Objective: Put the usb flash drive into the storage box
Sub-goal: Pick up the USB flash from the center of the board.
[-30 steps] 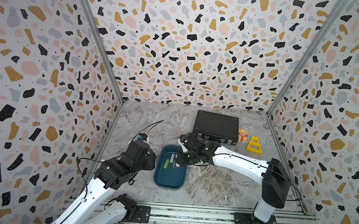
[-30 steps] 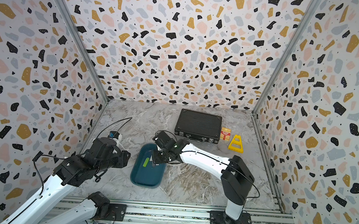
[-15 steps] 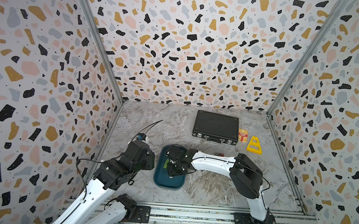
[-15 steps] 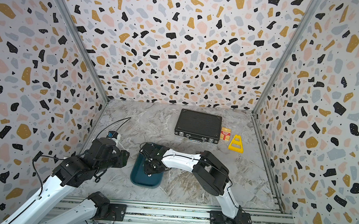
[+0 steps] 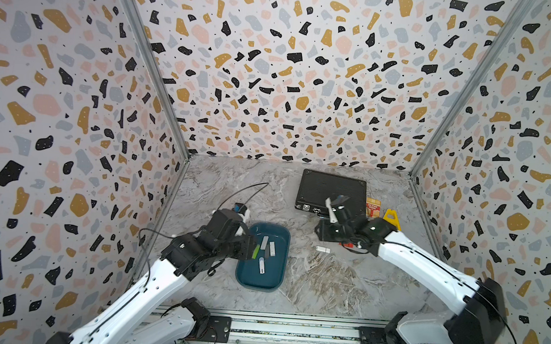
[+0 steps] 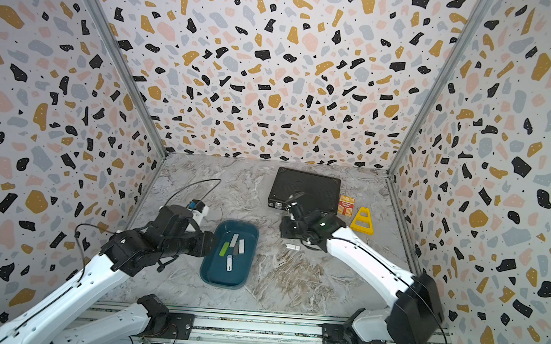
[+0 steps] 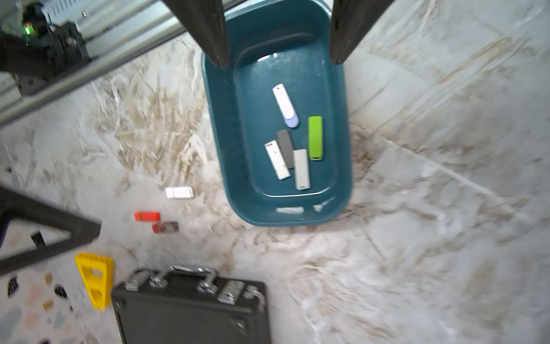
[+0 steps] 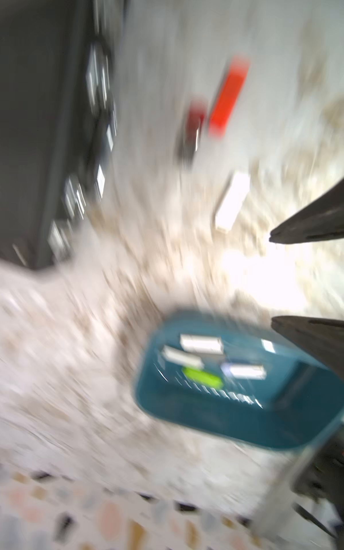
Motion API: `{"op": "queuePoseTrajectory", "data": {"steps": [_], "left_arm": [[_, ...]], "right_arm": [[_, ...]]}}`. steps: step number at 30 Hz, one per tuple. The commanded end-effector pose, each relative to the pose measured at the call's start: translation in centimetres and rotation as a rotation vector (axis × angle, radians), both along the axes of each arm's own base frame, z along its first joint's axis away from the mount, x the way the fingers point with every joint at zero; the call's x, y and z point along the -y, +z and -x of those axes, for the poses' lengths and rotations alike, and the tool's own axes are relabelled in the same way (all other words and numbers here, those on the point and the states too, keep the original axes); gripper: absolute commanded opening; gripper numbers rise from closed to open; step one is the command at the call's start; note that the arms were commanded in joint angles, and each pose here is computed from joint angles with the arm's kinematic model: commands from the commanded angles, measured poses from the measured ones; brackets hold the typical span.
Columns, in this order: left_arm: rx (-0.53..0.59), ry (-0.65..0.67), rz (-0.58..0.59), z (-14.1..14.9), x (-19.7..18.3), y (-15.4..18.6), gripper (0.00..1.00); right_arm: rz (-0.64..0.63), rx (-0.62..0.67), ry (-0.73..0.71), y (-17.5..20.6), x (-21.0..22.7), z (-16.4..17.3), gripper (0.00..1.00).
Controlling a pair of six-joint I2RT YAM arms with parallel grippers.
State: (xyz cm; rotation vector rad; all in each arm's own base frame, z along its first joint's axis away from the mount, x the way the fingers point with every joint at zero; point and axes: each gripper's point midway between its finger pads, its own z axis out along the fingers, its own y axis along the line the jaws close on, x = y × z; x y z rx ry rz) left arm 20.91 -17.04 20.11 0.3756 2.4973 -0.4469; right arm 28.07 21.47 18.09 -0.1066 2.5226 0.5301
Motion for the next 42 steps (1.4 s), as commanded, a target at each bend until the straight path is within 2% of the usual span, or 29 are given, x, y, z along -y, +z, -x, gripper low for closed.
{"op": "queuePoseTrajectory", "data": {"steps": [1,4,7,13,16,24,36,42], "left_arm": [[0.08,-0.198,-0.052,-1.6,6.6,1.3,0.59],[0.037,-0.399,-0.14,-1.5,12.4,-1.2,0.59],[-0.019,-0.574,-0.125,-1.6,17.0,-4.0,0.6],[0.021,-0.714,-0.181,-4.7,21.6,-7.2,0.63],[-0.016,-0.795,-0.211,-5.2,23.2,-9.4,0.63],[0.083,-0.844,-0.286,-8.2,24.8,-12.3,0.65],[-0.004,-0.91,-0.357,-9.0,24.5,-16.2,0.64],[-0.077,-0.955,-0.334,-7.2,23.6,-17.6,0.61]], "right_arm": [[0.102,-0.078,-0.059,-3.8,6.0,1.2,0.46],[0.106,-0.137,-0.134,-6.5,9.8,1.7,0.47],[0.103,-0.183,-0.181,-9.1,11.9,2.3,0.47],[0.106,-0.232,-0.238,-12.4,13.9,3.2,0.48],[0.094,-0.224,-0.24,-12.4,14.0,3.3,0.48],[0.08,-0.199,-0.271,-12.6,14.3,3.8,0.49],[0.076,-0.212,-0.27,-13.0,14.2,3.8,0.51],[0.074,-0.217,-0.268,-13.2,14.1,3.8,0.51]]}}
